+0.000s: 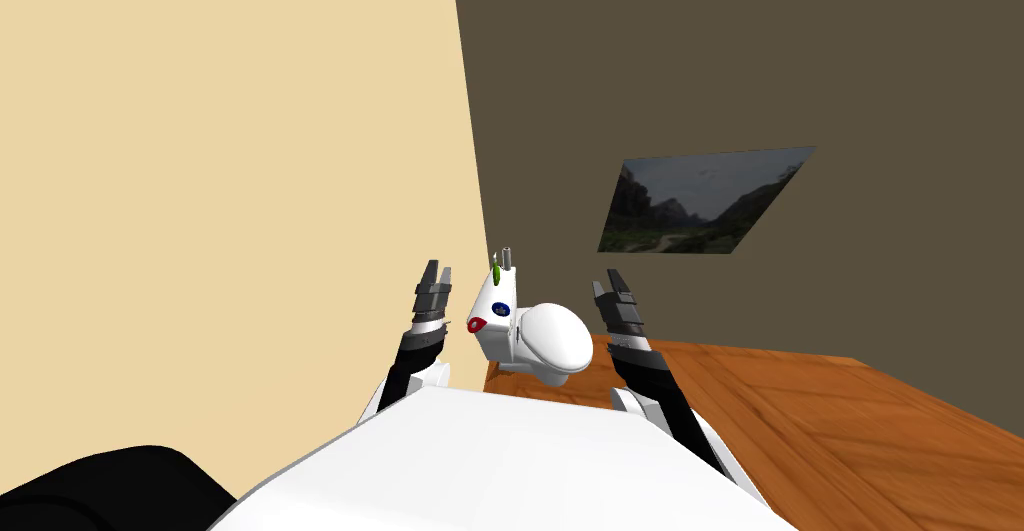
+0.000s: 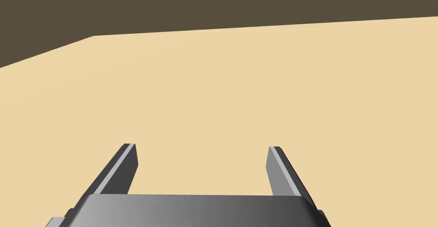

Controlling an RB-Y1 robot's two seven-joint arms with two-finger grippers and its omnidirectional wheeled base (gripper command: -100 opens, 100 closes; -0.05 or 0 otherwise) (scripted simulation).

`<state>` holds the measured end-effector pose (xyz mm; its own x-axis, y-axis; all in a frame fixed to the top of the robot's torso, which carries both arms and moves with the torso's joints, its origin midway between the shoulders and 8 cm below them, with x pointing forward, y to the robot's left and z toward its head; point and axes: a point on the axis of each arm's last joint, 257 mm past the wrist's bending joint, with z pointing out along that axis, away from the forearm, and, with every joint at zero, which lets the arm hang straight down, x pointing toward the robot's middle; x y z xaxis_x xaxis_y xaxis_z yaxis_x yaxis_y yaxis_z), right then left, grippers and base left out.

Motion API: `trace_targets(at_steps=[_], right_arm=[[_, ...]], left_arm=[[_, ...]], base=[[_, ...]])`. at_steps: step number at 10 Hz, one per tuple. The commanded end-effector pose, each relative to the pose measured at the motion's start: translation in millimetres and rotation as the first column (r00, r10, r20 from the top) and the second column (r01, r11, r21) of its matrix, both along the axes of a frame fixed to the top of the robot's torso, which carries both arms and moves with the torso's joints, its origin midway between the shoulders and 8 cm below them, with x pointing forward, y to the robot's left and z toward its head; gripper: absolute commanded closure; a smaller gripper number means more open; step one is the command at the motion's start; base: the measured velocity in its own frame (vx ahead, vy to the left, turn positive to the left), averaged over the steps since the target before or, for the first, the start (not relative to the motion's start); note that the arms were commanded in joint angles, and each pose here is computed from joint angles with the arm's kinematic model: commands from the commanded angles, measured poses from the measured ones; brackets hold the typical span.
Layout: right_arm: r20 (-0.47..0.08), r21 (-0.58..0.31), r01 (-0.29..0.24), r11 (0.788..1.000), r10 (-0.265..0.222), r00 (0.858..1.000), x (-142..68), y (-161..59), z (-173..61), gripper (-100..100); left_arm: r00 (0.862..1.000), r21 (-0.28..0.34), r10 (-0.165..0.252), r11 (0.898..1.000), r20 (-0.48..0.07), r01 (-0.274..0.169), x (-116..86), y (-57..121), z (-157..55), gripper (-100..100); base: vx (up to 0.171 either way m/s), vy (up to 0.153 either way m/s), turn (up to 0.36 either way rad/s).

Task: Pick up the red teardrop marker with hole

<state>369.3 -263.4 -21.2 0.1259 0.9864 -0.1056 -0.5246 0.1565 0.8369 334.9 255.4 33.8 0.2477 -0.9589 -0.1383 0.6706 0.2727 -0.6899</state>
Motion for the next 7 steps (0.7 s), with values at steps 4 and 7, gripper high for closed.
trace_targets(at_steps=[4, 7], right_arm=[[0.000, 0.000, 0.000, 1.000, 0.000, 1.000, 0, 0, 0, 0], [0.000, 0.000, 0.000, 1.000, 0.000, 1.000, 0, 0, 0, 0]], left_arm=[[0.995, 0.082, -0.088, 0.992, -0.056, 0.092, 5, -19.0, -6, -100], [0.982, 0.089, -0.143, 0.984, -0.123, 0.155, 10, -30.4, -14, -100]], base=[[-0.044, -0.009, 0.024], [-0.099, -0.027, 0.035]])
